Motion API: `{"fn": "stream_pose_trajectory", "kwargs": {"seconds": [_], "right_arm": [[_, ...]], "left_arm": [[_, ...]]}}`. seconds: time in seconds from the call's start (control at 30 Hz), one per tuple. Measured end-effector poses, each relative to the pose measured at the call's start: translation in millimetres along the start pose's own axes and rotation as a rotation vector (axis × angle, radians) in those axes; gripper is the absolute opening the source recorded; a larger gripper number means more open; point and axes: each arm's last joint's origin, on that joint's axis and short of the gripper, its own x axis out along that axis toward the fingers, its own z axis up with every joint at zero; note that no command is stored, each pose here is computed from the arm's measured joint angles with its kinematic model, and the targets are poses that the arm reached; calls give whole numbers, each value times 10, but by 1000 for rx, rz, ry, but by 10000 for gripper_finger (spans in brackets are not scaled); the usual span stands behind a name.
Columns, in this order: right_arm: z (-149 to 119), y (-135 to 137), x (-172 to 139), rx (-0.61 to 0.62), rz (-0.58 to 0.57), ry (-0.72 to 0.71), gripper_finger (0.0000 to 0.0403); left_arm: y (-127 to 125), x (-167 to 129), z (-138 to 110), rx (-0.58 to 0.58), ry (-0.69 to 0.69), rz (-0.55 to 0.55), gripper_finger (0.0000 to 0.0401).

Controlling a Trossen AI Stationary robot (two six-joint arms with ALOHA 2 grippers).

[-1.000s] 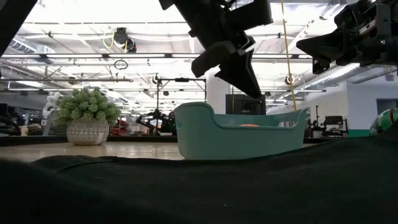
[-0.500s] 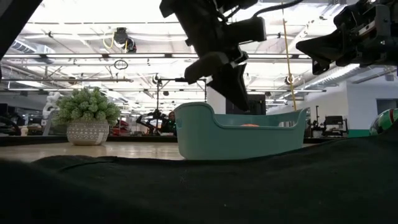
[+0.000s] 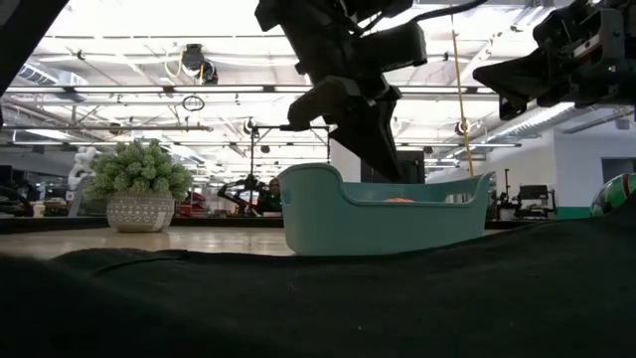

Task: Pick and placing Produce into tupperware
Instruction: Adjust the blue bin

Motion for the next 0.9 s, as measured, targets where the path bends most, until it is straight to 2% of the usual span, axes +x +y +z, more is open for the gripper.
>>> {"fn": "stream_pose_trajectory", "kwargs": {"seconds": [0.53, 0.7, 0.9], "right_arm": [[-8, -1, 3, 1, -1, 8, 0], [-8, -1, 3, 1, -1, 8, 0], [-8, -1, 3, 3, -1, 8, 0]], "left_arm": [[-35, 85, -6, 35, 8, -4, 0], [-64, 83, 5, 46, -13, -48, 0], [-110, 77, 35, 76, -22, -52, 0]]}}
